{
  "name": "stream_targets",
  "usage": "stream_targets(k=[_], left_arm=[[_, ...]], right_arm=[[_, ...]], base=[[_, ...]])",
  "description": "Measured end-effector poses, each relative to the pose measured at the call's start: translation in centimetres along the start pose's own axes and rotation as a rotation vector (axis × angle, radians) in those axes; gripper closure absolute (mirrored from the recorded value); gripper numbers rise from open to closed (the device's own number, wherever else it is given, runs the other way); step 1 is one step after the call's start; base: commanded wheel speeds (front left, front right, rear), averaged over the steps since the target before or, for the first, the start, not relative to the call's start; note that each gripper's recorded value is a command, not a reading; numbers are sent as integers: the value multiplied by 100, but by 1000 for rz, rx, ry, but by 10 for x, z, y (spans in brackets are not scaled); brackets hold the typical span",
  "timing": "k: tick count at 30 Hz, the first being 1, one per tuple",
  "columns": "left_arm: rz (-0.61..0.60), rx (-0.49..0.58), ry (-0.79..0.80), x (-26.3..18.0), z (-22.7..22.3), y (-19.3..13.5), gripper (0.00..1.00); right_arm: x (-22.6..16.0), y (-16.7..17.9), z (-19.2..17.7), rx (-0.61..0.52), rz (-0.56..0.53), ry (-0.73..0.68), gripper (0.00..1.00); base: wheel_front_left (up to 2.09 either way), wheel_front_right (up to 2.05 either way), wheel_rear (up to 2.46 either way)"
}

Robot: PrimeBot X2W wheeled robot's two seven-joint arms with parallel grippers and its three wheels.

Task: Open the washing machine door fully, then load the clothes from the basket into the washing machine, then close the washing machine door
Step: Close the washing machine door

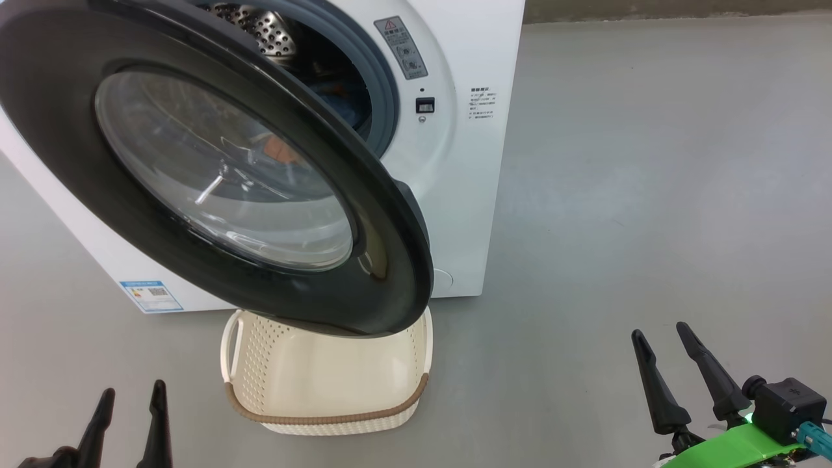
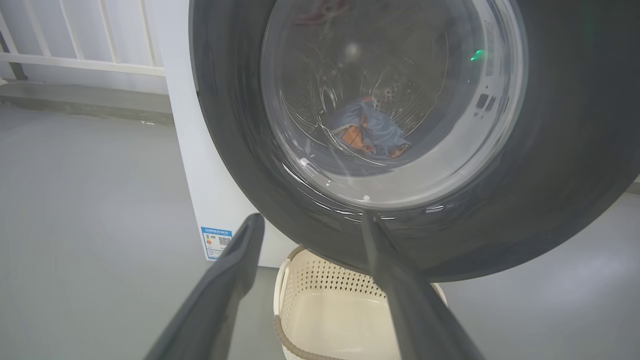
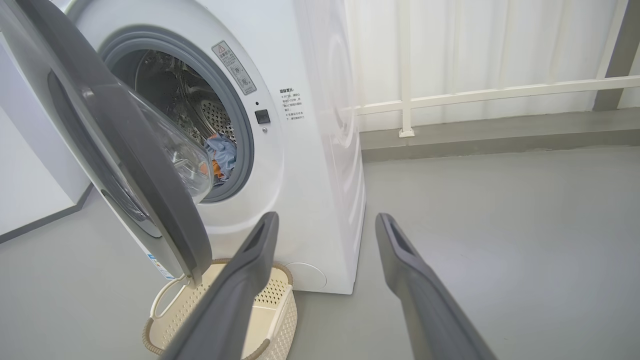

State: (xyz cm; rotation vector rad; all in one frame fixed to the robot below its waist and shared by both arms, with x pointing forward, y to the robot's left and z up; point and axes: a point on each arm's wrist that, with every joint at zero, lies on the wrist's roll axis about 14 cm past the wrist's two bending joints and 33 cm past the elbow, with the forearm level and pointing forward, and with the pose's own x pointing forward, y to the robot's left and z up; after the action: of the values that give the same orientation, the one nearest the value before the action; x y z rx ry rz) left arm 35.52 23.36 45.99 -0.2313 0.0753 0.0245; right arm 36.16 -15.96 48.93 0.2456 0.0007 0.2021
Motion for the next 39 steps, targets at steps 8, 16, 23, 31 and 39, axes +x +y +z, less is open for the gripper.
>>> stream_targets(k=[8, 16, 23, 31, 39], left_arm=[[8, -1, 1, 0, -1, 2, 0], [9, -10, 4, -1, -3, 0, 0], [10, -16, 8, -2, -5, -1, 0], [4, -29, 8, -3, -6, -6, 0], [23, -55, -8, -7, -4, -6, 0]], right_arm=[[1, -2, -1, 0, -5, 3, 0], [3, -4, -1, 0, -9, 3, 0], [5, -4, -2, 1, -8, 6, 0], [9, -3, -12, 26, -23, 27, 100], [55, 24, 31, 20, 75, -100, 100]], base=[[0, 0, 0], [0, 0, 0], [0, 0, 0], [0, 0, 0], [0, 0, 0]])
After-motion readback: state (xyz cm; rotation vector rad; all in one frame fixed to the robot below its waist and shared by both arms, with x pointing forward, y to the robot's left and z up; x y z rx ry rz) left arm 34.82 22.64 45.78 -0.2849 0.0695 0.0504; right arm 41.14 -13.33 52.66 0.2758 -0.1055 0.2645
